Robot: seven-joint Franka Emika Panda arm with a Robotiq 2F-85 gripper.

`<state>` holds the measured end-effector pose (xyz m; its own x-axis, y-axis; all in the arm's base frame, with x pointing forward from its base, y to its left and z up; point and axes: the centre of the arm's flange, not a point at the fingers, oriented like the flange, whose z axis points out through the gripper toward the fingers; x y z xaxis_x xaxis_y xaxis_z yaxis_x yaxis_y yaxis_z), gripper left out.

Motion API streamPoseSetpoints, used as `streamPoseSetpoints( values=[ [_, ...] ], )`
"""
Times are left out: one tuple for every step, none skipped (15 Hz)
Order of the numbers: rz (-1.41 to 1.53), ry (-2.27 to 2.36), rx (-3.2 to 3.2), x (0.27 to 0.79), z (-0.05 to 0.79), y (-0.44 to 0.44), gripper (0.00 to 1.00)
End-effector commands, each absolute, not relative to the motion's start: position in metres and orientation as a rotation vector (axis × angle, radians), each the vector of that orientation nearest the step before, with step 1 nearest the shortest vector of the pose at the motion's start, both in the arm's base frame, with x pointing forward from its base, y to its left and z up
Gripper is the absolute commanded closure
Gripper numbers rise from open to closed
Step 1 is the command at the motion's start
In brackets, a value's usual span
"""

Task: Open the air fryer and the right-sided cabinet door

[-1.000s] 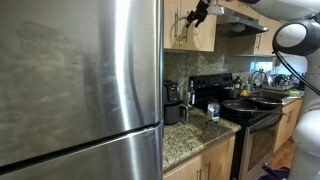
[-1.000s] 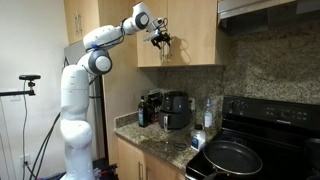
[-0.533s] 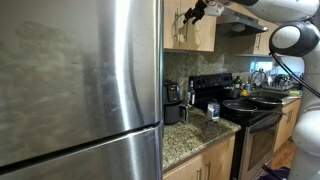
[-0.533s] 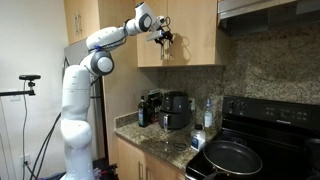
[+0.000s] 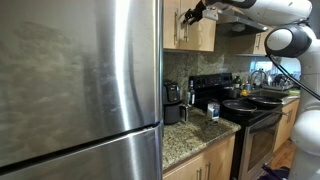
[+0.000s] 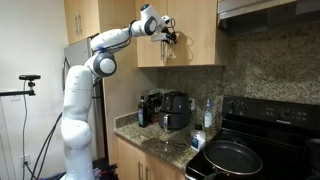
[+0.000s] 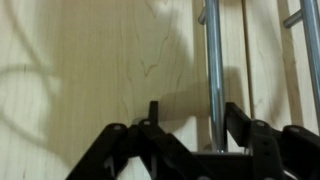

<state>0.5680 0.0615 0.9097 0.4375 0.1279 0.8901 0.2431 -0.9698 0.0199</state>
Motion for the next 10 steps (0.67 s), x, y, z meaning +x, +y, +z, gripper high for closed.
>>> streamPoseSetpoints(
  values=[
    [-1.539, -0.27, -2.547, 0.579, 0.888, 0.048, 0.67],
    [-1.523, -0.261, -2.546, 0.577, 0.884, 0.051, 0.74],
    [-1.498, -0.255, -2.542, 0.576, 0.879, 0.055, 0.79],
    [-1.471, -0.259, -2.551, 0.575, 0.866, 0.063, 0.81],
    [-1.447, -0.266, -2.566, 0.576, 0.853, 0.071, 0.83],
    [-1.427, -0.273, -2.576, 0.575, 0.844, 0.077, 0.89],
    [-1.414, -0.278, -2.59, 0.576, 0.837, 0.08, 0.96],
    [-1.408, -0.277, -2.62, 0.576, 0.831, 0.084, 1.0],
    [-1.427, -0.287, -2.66, 0.576, 0.828, 0.086, 1.0],
    [-1.463, -0.306, -2.696, 0.573, 0.827, 0.089, 1.0]
  ],
)
